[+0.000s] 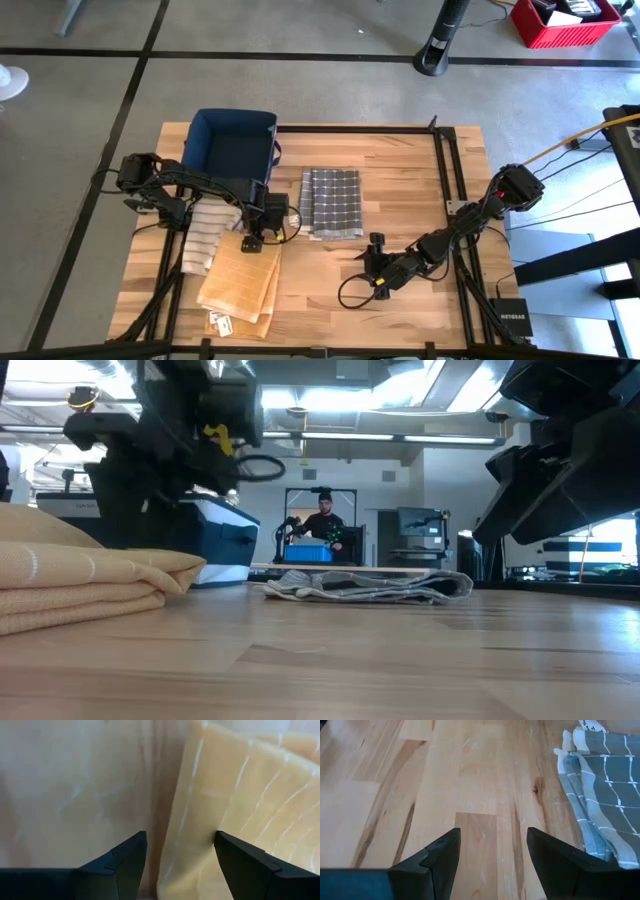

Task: Fold towel
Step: Stack the orange pattern towel on top of the gray pattern towel

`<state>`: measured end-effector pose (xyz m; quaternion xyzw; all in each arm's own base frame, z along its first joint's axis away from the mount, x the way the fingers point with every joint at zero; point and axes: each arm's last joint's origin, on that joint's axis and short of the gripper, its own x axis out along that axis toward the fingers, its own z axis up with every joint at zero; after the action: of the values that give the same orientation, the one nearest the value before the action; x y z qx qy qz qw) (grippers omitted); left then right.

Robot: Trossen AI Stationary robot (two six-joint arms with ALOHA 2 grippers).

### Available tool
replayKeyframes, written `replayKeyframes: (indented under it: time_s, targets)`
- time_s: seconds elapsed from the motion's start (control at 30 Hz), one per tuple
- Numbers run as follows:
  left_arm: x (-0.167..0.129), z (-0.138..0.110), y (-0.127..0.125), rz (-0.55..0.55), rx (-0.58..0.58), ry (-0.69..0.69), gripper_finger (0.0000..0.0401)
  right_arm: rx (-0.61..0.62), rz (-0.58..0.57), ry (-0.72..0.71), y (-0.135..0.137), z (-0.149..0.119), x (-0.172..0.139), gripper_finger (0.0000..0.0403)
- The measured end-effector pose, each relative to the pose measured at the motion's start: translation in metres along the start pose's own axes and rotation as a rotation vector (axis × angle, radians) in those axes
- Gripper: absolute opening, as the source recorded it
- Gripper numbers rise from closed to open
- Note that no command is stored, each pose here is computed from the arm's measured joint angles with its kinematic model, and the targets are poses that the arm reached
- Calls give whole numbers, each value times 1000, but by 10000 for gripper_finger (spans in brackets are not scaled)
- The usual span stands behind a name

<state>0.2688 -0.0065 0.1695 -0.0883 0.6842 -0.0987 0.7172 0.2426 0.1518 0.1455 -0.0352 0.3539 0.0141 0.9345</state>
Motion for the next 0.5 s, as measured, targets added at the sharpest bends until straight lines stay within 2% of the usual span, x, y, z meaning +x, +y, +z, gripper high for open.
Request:
replayKeyframes:
  time_s: [0.1,0.3,0.4,0.5]
  targets:
    - [6,0,1,-57,9,5,226,1,1,-2,0,0,0,232]
    - [19,5,3,-101,-9,30,215,5,-14,-12,0,1,0,232]
    - [23,5,2,-155,-41,45,177,11,-14,-12,0,1,0,232]
    - [21,5,0,-198,-76,54,122,13,-18,-18,0,1,0,232]
